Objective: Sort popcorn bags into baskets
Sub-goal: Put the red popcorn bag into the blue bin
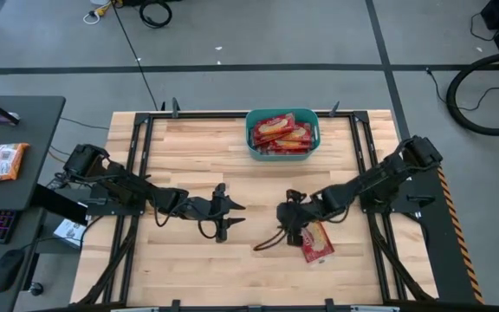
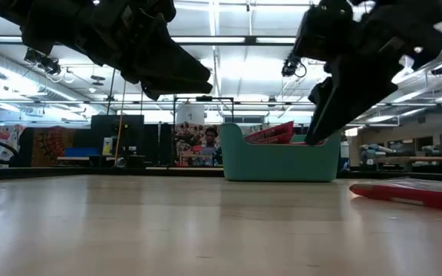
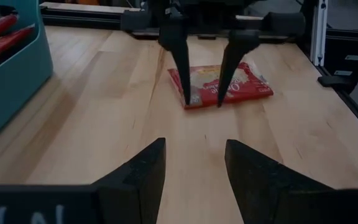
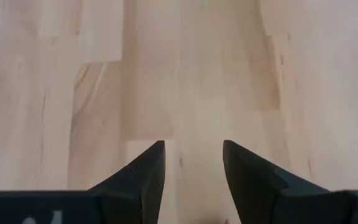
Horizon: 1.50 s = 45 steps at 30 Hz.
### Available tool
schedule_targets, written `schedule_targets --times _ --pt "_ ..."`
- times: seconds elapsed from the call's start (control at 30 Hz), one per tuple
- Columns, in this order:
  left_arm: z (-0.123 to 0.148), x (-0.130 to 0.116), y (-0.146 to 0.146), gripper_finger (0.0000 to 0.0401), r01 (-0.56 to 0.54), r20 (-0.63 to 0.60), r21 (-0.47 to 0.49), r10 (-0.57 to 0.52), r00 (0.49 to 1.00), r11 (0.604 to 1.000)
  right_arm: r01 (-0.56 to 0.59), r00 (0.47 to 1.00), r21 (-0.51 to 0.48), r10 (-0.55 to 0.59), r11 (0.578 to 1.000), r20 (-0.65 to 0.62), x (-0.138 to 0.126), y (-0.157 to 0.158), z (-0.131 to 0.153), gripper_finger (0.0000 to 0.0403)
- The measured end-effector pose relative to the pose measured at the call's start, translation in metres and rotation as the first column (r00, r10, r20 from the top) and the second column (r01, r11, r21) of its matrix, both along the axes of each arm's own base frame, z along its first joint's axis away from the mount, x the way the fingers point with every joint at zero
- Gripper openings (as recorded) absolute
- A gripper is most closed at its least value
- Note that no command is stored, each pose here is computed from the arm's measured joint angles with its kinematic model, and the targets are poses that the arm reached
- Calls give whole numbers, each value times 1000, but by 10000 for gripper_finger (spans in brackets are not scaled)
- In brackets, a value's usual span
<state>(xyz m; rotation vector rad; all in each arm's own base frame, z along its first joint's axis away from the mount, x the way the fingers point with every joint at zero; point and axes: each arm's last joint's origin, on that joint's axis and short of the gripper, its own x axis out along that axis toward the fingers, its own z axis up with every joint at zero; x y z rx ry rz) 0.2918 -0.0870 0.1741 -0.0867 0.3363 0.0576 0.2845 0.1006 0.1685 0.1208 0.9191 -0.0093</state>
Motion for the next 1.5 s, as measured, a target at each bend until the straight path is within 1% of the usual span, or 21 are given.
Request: schedule_targets --times 0.07,0.17,0.27,0.37,0.5,0.53,0.63,0.83,1.03,1.13,1.27,1.4,1.5 --pt "0 0 0 172 0 0 0 0 1000 1000 -17 998 -4 17 1000 -61 0 -1 6 166" --pt "0 0 0 172 0 0 0 0 1000 1000 -29 978 -41 19 999 -208 -9 5 13 166" --pt "0 0 0 172 -2 1 1 2 1000 1000 -48 943 -91 15 995 -333 -23 15 18 166" --pt "1 0 0 172 -3 6 -1 3 1000 1000 -93 892 -138 21 986 -452 -44 27 15 166" --pt "1 0 0 172 -3 10 -3 4 1000 1000 -128 842 -152 26 980 -539 -69 42 6 166" --pt "1 0 0 172 -4 9 -3 4 1000 1000 -126 839 -158 20 979 -544 -73 47 6 166" --pt "1 0 0 172 -3 10 -3 3 1000 1000 -133 835 -174 16 976 -550 -85 58 6 161" --pt "1 0 0 172 -3 11 -3 3 1000 1000 -226 819 -186 83 956 -567 -106 73 -2 147" --pt "0 2 -1 172 -9 21 -24 10 1000 1000 -229 839 -178 102 957 -534 -113 75 -17 140" --pt "-4 7 -2 172 -6 52 -28 8 999 1000 -243 875 -172 139 955 -464 -109 77 -22 138" --pt "-11 16 -1 172 -5 86 6 4 996 1000 -291 914 -177 220 940 -340 -96 77 -26 138" --pt "-12 26 2 172 -25 95 2 24 995 1000 -279 943 -194 229 941 -243 -77 69 -25 138" --pt "-14 29 3 172 -28 88 4 28 996 1000 -261 959 -180 233 948 -163 -62 63 -22 138"
